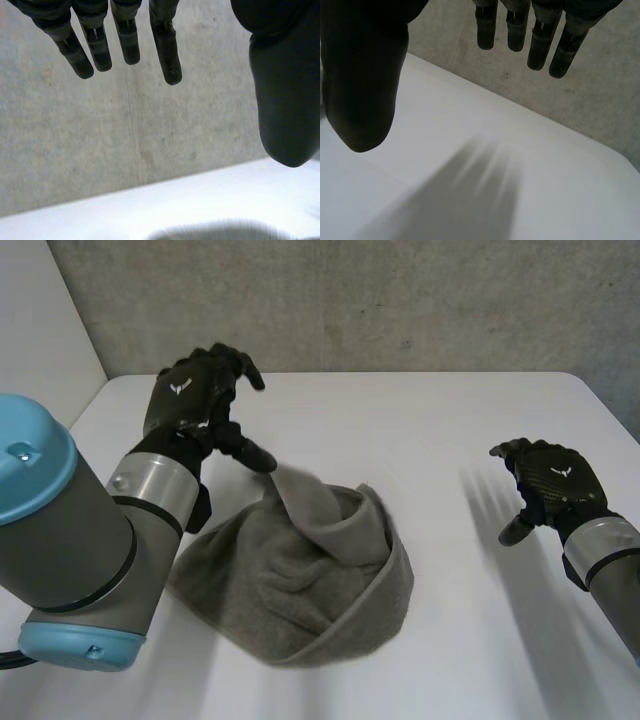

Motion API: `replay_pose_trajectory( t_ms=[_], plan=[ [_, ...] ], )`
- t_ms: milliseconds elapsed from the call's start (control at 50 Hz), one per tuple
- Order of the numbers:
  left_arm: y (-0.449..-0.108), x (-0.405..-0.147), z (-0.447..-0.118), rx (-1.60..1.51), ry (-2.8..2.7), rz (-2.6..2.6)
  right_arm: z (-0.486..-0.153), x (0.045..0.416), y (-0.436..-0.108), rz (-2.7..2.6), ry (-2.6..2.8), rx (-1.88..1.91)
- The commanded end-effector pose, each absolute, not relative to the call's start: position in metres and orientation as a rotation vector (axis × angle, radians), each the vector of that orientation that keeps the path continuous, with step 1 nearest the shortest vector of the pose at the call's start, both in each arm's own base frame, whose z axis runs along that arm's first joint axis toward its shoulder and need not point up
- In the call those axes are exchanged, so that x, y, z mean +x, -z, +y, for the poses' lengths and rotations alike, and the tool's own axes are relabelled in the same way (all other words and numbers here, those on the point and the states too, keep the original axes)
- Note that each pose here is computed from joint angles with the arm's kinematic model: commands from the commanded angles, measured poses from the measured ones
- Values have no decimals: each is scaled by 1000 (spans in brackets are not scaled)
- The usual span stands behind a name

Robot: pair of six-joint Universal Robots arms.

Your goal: Fold the towel.

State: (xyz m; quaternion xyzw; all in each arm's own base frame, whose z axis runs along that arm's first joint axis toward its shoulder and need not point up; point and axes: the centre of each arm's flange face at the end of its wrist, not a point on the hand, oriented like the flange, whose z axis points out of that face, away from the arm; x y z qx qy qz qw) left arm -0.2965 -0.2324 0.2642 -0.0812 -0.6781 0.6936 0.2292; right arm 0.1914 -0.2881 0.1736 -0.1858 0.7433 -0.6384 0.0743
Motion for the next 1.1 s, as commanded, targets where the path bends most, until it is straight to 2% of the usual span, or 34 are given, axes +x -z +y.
replay_pose_trajectory(
  t_ms=[20, 40, 60, 120, 180, 220, 340, 920, 1020, 1100],
  plan=[
    [-320, -283, -229, -171, -2016, -1695, -276, 209, -215, 2147, 1961, -636],
    [-320, -283, -229, -171, -2016, -1694, -272, 212, -228, 2117, 1979, -638],
    [-333, -280, -224, -166, -2036, -1661, -272, 212, -229, 2117, 1979, -638],
    [-351, -275, -216, -161, -2045, -1646, -267, 217, -277, 2001, 2090, -593],
    [-362, -269, -210, -167, -2034, -1680, -265, 219, -294, 1958, 2126, -567],
    [-366, -266, -209, -168, -2020, -1716, -260, 222, -322, 1907, 2166, -519],
    [-371, -259, -205, -186, -1944, -1875, -254, 229, -354, 1870, 2167, -479],
    [-367, -251, -215, -193, -1953, -1955, -255, 231, -344, 1929, 2149, -466],
    [-348, -255, -222, -326, -1971, -2050, -257, 236, -339, 1935, 2126, -553],
    [-327, -258, -222, -453, -1945, -2141, -251, 249, -323, 1899, 2059, -840]
  ],
)
